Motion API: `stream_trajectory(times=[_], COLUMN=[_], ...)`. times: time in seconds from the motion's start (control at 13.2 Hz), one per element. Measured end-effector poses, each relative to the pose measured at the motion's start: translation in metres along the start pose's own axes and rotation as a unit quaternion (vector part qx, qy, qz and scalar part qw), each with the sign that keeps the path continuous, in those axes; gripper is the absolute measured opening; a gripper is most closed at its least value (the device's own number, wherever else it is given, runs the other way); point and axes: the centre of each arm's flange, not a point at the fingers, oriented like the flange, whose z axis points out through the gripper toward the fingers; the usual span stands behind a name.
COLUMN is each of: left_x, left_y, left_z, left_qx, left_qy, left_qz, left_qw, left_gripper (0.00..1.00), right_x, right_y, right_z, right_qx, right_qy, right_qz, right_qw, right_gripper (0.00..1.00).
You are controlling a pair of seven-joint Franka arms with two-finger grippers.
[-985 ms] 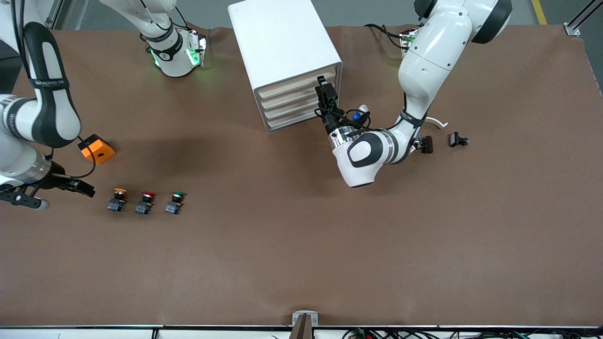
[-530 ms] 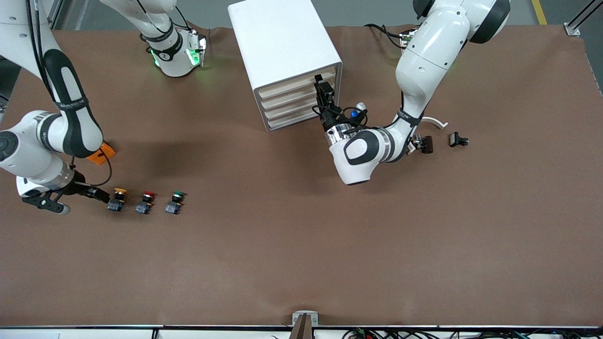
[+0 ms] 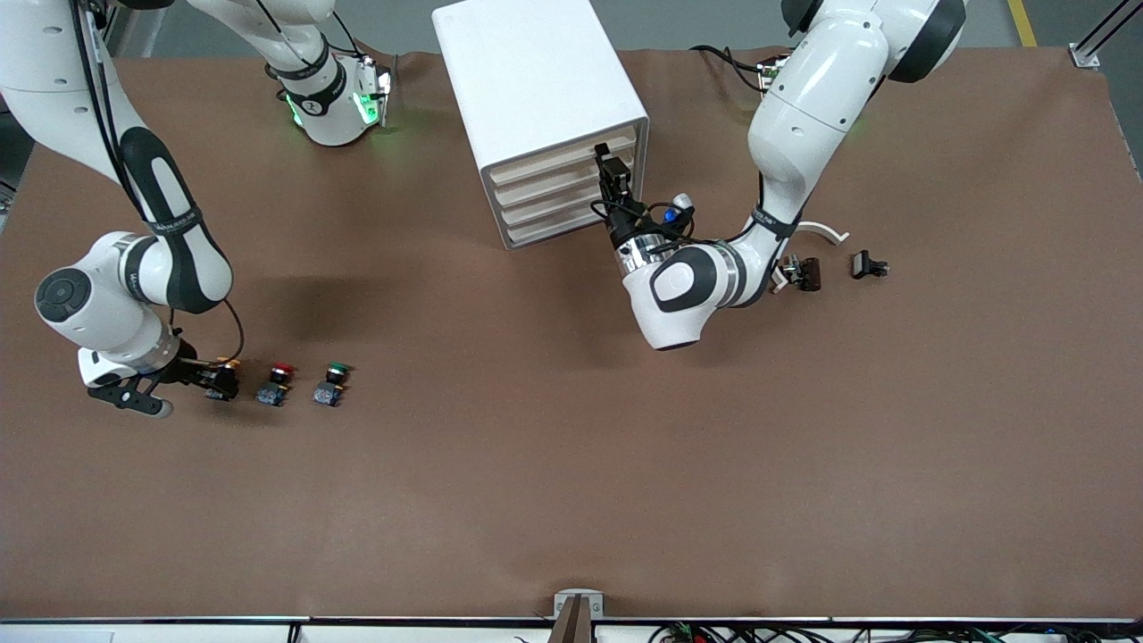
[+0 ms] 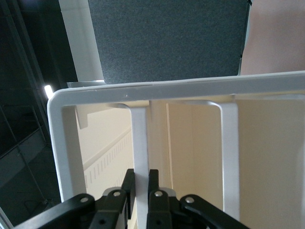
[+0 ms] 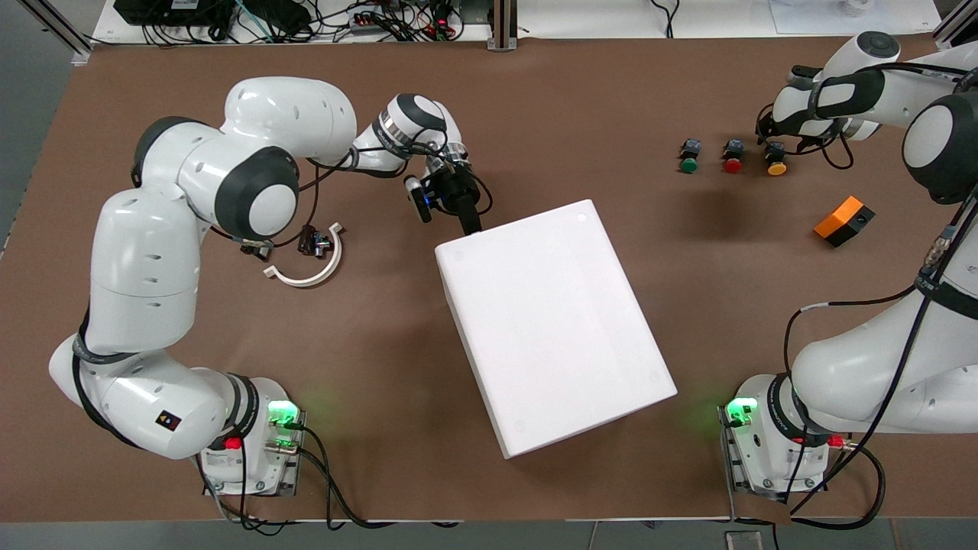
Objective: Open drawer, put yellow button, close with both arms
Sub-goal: 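Grasp the yellow button with the right gripper while the left gripper grips the drawer, then pull the drawer open with the left gripper while the right gripper lifts the button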
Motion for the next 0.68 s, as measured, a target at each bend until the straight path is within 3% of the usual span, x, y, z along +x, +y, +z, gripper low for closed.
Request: stream_trajectory(times=[0.38,0.45,0.68], left_x=[0.011,0.016,0.030], left_y=[-0.005,-0.007,-0.019], left_z=[-0.027,-0.039,-0.076], left_qx=[-0.006,-0.009,-0.027], left_qy=[-0.024,-0.035,-0.060], left_qz=[0.004,0.006,0.011], left_qw=[1.000,0.999,0.998], left_gripper=[0.14,0.14,0.14], right_x=[-0.006,-0.007,-0.009], right_y=[0.001,0.001,-0.002], right_z=[0.017,0.018,0.020], right_qx=[-0.002,-0.002,-0.002], right_qy=[-0.012,-0.016,-0.028], right_qz=[0.000,-0.002,-0.004], right_qw=[1.000,1.000,1.000], right_gripper=[1.00,0.93,0.56])
